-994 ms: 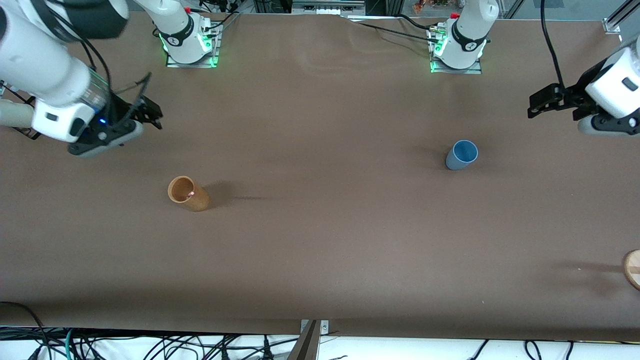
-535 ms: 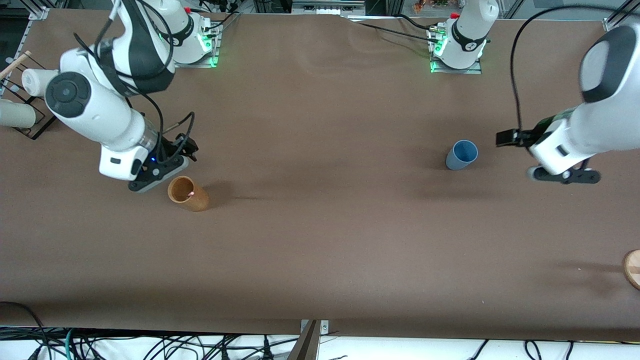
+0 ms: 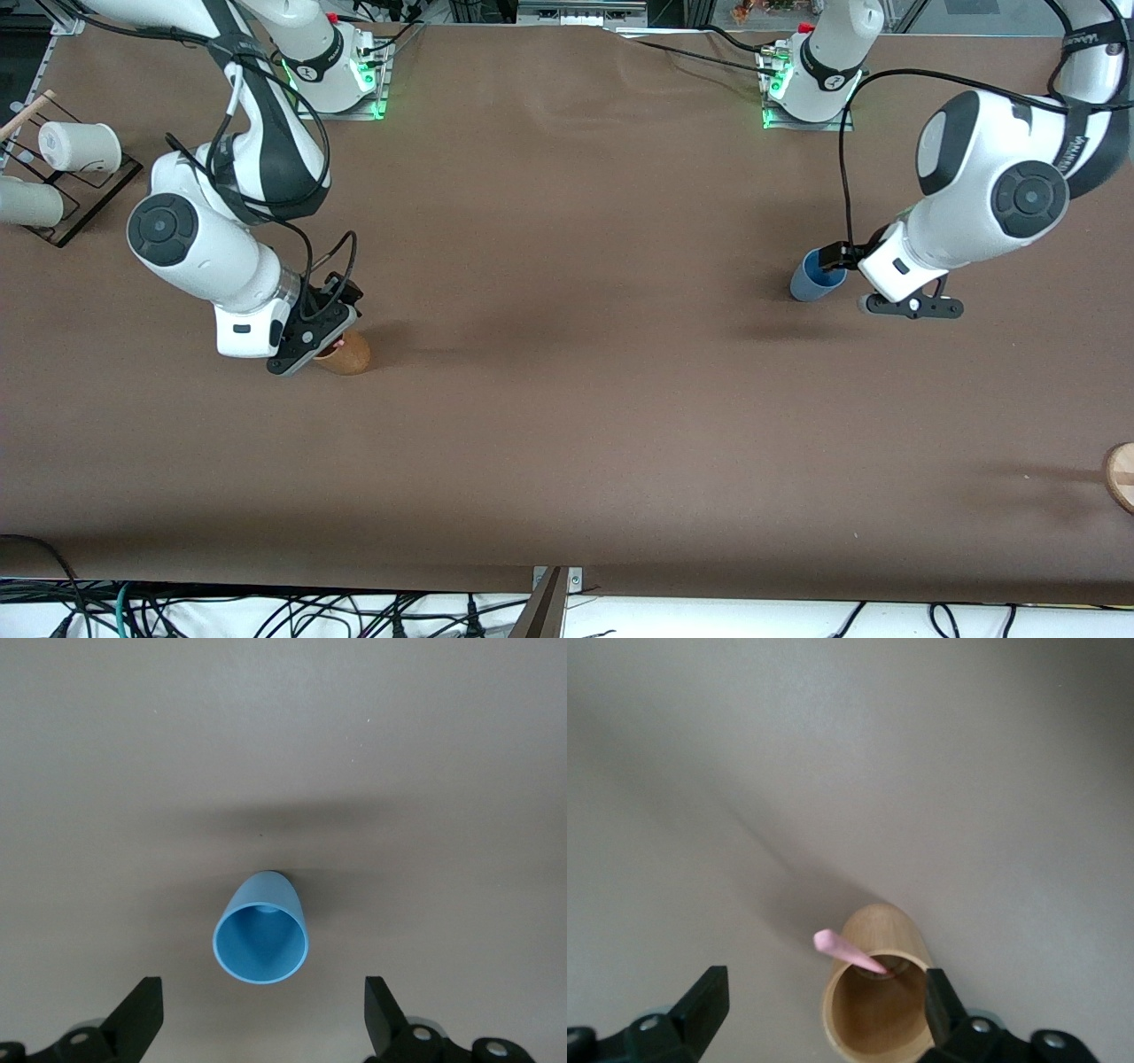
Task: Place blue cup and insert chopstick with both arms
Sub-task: 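Move the right gripper to the wooden cup while the left gripper reaches the blue cup, then grasp the blue cup with the left gripper while the right gripper grasps the chopstick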
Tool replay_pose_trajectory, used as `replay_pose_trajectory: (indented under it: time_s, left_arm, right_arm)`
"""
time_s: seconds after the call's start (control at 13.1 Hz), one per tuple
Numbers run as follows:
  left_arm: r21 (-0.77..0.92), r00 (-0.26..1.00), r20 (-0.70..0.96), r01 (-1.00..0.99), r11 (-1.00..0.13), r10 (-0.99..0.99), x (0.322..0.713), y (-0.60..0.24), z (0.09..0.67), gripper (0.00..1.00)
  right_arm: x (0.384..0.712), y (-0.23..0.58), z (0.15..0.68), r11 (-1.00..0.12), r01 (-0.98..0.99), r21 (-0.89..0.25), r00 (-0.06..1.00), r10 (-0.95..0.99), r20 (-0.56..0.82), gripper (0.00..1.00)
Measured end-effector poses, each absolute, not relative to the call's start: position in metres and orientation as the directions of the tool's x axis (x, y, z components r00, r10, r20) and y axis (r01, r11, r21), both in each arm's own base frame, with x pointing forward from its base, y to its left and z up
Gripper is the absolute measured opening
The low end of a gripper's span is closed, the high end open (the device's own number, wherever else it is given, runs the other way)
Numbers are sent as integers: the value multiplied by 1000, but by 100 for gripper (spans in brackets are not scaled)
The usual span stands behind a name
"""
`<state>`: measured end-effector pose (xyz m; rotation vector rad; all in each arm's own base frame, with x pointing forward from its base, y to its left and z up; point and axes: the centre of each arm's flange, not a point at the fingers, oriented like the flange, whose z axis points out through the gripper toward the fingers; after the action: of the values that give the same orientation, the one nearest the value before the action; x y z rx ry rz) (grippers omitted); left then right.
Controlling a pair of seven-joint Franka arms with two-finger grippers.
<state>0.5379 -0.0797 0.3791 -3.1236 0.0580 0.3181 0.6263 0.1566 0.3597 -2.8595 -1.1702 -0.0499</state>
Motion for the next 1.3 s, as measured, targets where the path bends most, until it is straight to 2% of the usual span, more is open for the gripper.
replay_pose_trajectory:
  time_s: [0.31,0.61,0.69,0.84,0.92,0.99,1.07,1.22,1.3]
  left_arm:
    - [0,989,-144,-26,-1000,-26,511,-90,343,100]
    - [6,996,-85,-12,-1000,-12,499,-88,312,100]
    - [7,997,-74,-6,-1000,-7,496,-87,306,100]
    - [8,998,-62,5,-1000,4,492,-88,293,100]
    - [8,998,-61,12,-1000,11,490,-90,288,100]
    - [8,998,-58,18,-1000,18,488,-94,284,100]
    - [9,998,-55,21,-1000,21,486,-100,280,100]
    - [10,999,-47,28,-1000,27,481,-107,273,100]
    - [11,999,-41,28,-1000,27,479,-108,268,100]
  right_arm:
    - [632,151,336,-693,721,-25,693,719,50,94]
    - [632,149,318,-686,727,-24,687,725,49,84]
    - [632,149,318,-686,727,-24,686,726,49,76]
    - [632,149,317,-686,728,-23,686,726,49,51]
    - [632,149,317,-684,729,-21,685,727,48,51]
    - [632,149,317,-684,729,-20,684,728,48,43]
    - [632,149,317,-684,729,-20,684,728,47,39]
    - [631,149,316,-683,730,-21,683,729,45,39]
    - [631,149,315,-683,730,-23,683,729,42,36]
